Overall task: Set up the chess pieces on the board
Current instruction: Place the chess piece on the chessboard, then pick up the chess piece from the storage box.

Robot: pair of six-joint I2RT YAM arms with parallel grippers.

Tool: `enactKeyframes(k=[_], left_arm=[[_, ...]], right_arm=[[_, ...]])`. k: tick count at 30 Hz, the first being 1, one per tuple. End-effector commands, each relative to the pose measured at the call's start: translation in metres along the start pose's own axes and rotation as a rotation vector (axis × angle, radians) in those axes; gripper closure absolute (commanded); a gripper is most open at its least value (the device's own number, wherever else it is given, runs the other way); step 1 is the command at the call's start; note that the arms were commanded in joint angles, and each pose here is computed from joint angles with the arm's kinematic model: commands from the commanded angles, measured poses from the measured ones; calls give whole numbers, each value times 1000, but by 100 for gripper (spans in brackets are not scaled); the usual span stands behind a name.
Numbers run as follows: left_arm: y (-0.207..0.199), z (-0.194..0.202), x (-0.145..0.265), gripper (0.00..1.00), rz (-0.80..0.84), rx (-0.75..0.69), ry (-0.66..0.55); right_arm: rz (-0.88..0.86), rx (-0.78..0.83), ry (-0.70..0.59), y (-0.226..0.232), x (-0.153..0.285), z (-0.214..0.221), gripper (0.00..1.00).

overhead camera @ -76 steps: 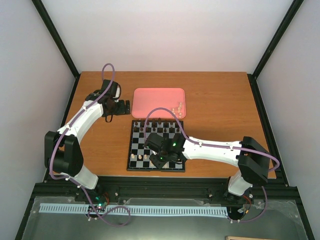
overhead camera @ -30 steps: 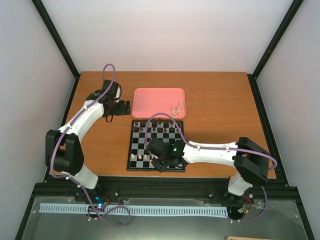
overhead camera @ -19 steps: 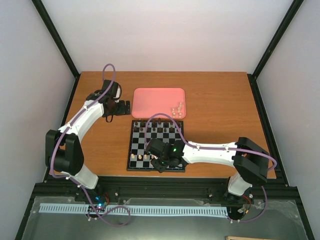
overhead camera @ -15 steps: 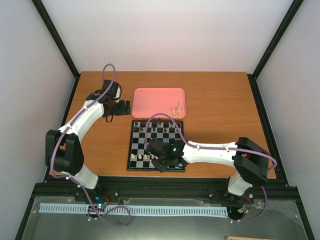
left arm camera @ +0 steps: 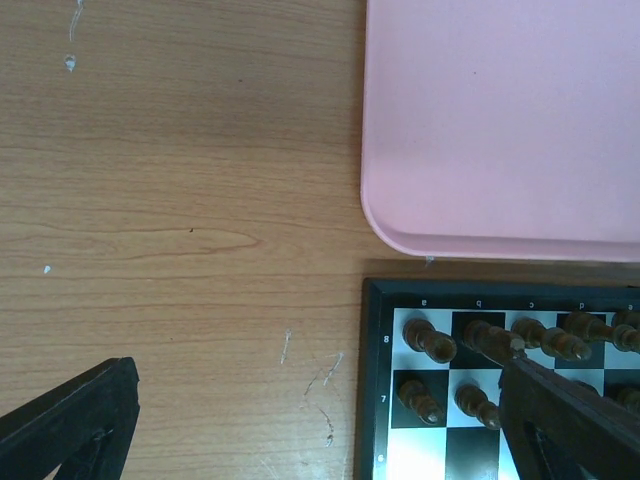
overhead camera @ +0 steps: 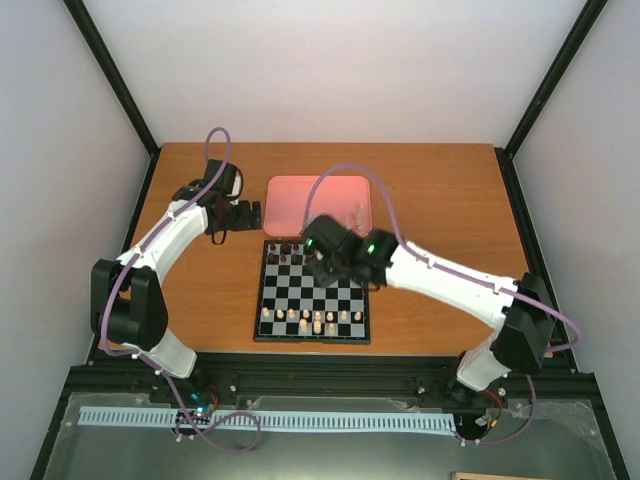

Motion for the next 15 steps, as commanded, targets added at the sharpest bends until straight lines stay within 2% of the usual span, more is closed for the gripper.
enactKeyframes(k=[1,8,11,15], left_arm=[[-9,-13,8,0,42,0,-32],[-9,-15,9,0,37,-4,-34],[-9,-14,7,0,35,-3,-25],[-8,-11,1,0,34,-4,-8]], right_arm=[[116,-138,49,-75,-27,-14,51],[263,-272,99,-176,-87,-51,59],[306,-331,134,-210,-111,-51,64],[326,-381,131,-243,-132,-53,64]])
Point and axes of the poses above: each gripper's point midway between its finger pads, its own x axis back along the fingers, its own y axis along the line the jaws close on, z = x × y, the point moved 6 cm from there along x, back along the fingers, and after that the axes turned 6 degrees about x, right-handed, at the moved point
